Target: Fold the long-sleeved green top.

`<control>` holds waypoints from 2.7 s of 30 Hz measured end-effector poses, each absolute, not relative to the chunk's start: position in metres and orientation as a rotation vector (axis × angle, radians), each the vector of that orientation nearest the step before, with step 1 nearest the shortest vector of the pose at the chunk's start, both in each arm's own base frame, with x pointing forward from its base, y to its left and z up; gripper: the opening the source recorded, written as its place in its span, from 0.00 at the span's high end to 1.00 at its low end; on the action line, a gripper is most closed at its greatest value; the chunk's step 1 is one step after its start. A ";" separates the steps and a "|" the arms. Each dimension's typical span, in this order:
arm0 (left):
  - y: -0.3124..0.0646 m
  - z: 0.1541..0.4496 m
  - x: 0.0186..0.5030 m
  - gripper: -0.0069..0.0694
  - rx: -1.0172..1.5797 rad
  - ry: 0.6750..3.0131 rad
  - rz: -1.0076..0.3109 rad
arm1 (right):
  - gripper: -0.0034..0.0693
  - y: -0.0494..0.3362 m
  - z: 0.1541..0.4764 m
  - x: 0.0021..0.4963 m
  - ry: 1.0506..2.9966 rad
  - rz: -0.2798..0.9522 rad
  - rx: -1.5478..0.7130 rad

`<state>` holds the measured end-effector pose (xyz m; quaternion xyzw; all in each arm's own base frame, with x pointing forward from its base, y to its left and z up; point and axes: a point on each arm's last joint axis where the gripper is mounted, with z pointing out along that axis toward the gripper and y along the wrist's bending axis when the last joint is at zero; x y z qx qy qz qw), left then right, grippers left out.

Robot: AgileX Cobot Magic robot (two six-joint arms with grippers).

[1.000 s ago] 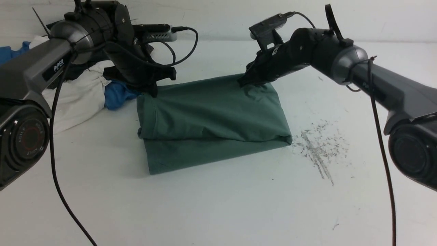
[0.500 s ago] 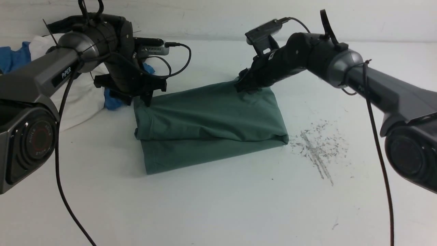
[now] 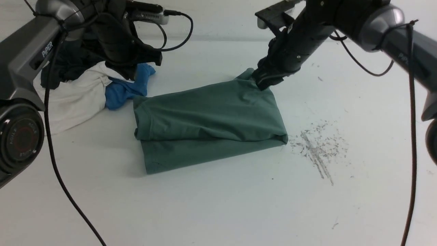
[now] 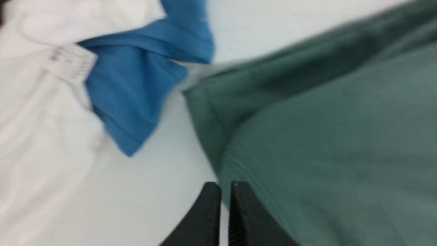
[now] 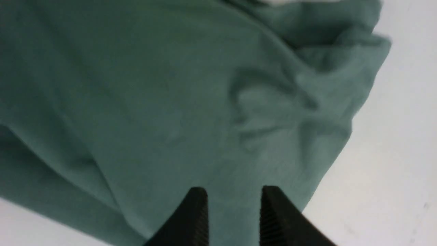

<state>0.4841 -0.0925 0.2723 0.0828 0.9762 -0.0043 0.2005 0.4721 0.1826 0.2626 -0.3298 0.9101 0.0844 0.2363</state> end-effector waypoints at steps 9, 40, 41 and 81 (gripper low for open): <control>-0.129 0.221 0.462 0.92 0.403 2.903 -0.254 | 0.97 0.172 0.231 0.478 2.630 0.288 -0.783; -0.102 0.259 0.434 0.92 0.372 2.868 -0.021 | 0.97 0.168 0.171 0.489 2.768 0.191 -0.733; -0.101 0.270 0.430 0.92 0.369 2.852 -0.024 | 0.97 0.167 0.170 0.489 2.775 0.180 -0.717; -0.058 0.410 0.176 0.92 0.408 2.490 -0.308 | 0.97 0.082 0.381 0.269 2.560 0.159 -0.431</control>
